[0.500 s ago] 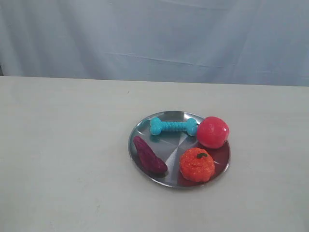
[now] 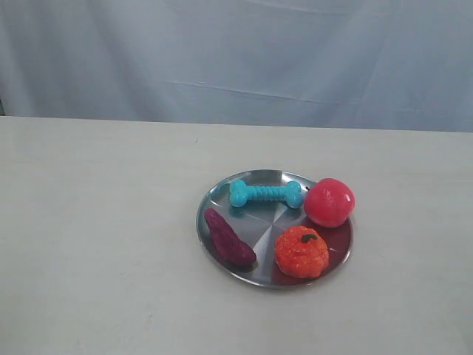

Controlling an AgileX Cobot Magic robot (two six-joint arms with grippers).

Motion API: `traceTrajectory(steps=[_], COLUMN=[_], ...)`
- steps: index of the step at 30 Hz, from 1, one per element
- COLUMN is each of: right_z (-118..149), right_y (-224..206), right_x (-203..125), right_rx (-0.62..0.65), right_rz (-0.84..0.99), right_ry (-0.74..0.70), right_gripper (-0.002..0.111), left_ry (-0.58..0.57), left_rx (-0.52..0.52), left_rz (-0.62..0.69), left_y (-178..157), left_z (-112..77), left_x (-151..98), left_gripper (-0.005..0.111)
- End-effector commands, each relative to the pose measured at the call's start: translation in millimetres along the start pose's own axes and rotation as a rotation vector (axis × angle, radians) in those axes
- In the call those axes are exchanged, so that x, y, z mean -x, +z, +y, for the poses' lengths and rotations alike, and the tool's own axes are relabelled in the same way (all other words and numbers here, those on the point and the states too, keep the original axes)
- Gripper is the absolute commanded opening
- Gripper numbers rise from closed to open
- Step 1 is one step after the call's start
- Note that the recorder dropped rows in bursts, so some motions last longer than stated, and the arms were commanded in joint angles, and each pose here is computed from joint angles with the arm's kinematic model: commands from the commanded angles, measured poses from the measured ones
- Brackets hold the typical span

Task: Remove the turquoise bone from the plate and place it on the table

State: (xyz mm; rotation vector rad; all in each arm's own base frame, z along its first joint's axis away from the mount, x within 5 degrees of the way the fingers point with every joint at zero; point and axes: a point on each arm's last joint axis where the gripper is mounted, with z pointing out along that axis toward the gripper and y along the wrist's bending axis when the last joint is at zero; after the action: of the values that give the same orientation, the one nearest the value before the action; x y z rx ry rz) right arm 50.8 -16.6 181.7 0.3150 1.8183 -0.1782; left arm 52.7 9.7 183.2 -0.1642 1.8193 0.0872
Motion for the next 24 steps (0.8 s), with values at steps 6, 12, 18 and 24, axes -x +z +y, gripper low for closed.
traceTrajectory(steps=[6, 12, 18, 24], right_z=[1.7, 5.8, 7.5, 8.9], right_y=[-2.6, -16.5, -28.7, -49.4], right_x=[20.3, 51.0, 65.1, 79.7], right_rx=[0.011, 0.056, 0.099, 0.356], right_rz=[-0.235, -0.608, -0.811, -1.046], right_ry=[-0.048, -0.030, 0.020, 0.396], right_gripper=[-0.001, -0.001, -0.001, -0.001], left_ry=[0.001, 0.001, 0.001, 0.001], left_rx=[-0.005, -0.005, -0.005, -0.005], left_rz=[0.001, 0.001, 0.001, 0.001], left_y=[0.3, 0.3, 0.3, 0.3], left_z=[-0.2, -0.2, -0.2, -0.2], left_x=[-0.9, -0.9, -0.9, -0.9], left_gripper=[0.000, 0.000, 0.000, 0.000])
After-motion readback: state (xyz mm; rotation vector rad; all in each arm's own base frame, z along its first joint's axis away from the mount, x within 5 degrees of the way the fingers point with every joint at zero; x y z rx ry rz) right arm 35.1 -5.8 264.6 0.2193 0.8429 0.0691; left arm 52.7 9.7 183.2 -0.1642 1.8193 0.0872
